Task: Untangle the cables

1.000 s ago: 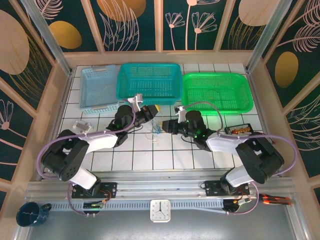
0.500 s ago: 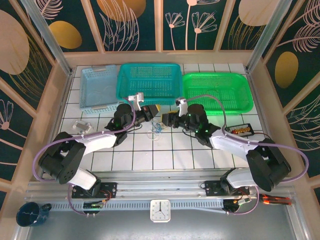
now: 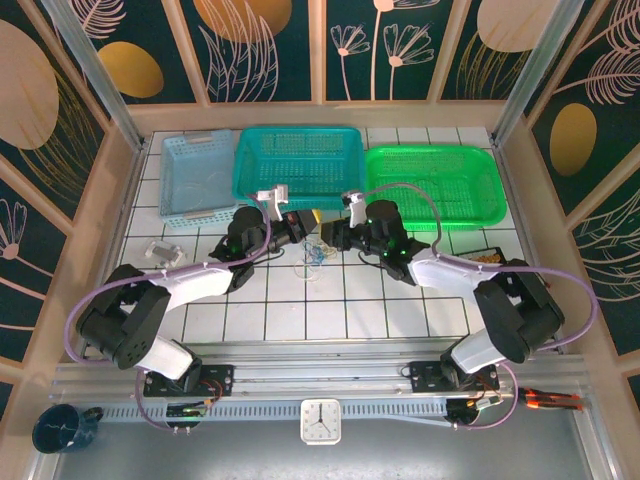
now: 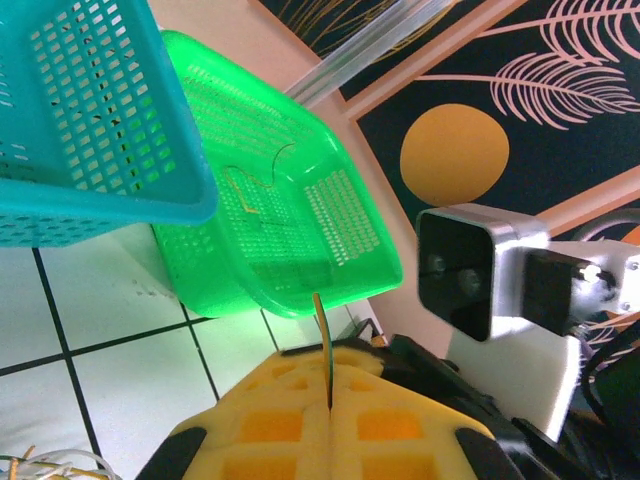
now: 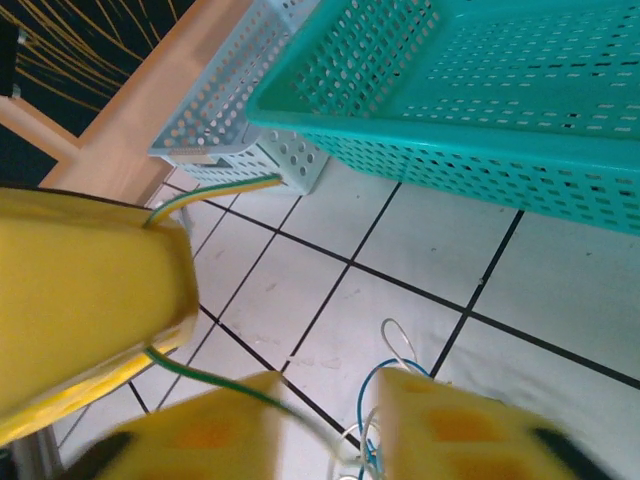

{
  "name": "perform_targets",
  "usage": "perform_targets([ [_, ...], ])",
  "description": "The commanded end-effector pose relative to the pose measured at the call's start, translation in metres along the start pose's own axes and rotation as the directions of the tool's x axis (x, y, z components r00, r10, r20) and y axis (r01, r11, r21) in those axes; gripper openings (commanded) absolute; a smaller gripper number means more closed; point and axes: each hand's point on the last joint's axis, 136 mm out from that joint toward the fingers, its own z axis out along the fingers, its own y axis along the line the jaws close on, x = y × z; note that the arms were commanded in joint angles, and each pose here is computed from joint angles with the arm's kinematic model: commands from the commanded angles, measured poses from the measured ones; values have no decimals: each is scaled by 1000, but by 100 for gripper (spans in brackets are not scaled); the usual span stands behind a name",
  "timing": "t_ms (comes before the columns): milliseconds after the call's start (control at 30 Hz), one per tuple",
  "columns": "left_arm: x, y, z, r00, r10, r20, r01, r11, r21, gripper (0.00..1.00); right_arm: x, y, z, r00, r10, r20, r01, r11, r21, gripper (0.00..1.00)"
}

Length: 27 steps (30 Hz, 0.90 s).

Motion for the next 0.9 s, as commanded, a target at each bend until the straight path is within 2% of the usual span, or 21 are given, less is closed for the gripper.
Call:
perform_targets([
  [0,-11,-26,-1,999,51,17,-52,996,67,1,-21,7,1,999,-17,49,19,999,-32,6],
  [33,-11,-26,-1,998,52,17,-53,997,64,11,-21,5,0,999,-14,49,15,999,-30,0],
  [133,-12,-22,-4,998,57,31,-58,997,44,41,-23,0,-3,998,-3,59,4,1000,-18,0],
  [200,-12,-17,-7,997,63,45,-64,998,17,57,-25,-4,-7,997,11,71,-10,1000,-13,0],
  [300,-11,-8,-14,995,78,61,-77,997,-28,77,-26,-8,-12,996,37,84,-35,999,-26,0],
  [367,-8,0,-18,994,95,58,-91,994,-65,86,-28,-9,-14,995,44,86,-41,999,-31,0],
  [533,6,26,-29,986,167,12,-162,972,-170,98,-32,-5,-14,996,38,83,-35,998,-44,0],
  [700,21,50,-39,966,251,-66,-260,933,-250,99,-38,2,-14,996,38,82,-33,997,-68,0],
  [867,36,61,-41,943,301,-142,-329,909,-258,99,-46,16,-16,995,50,85,-39,992,-120,0],
])
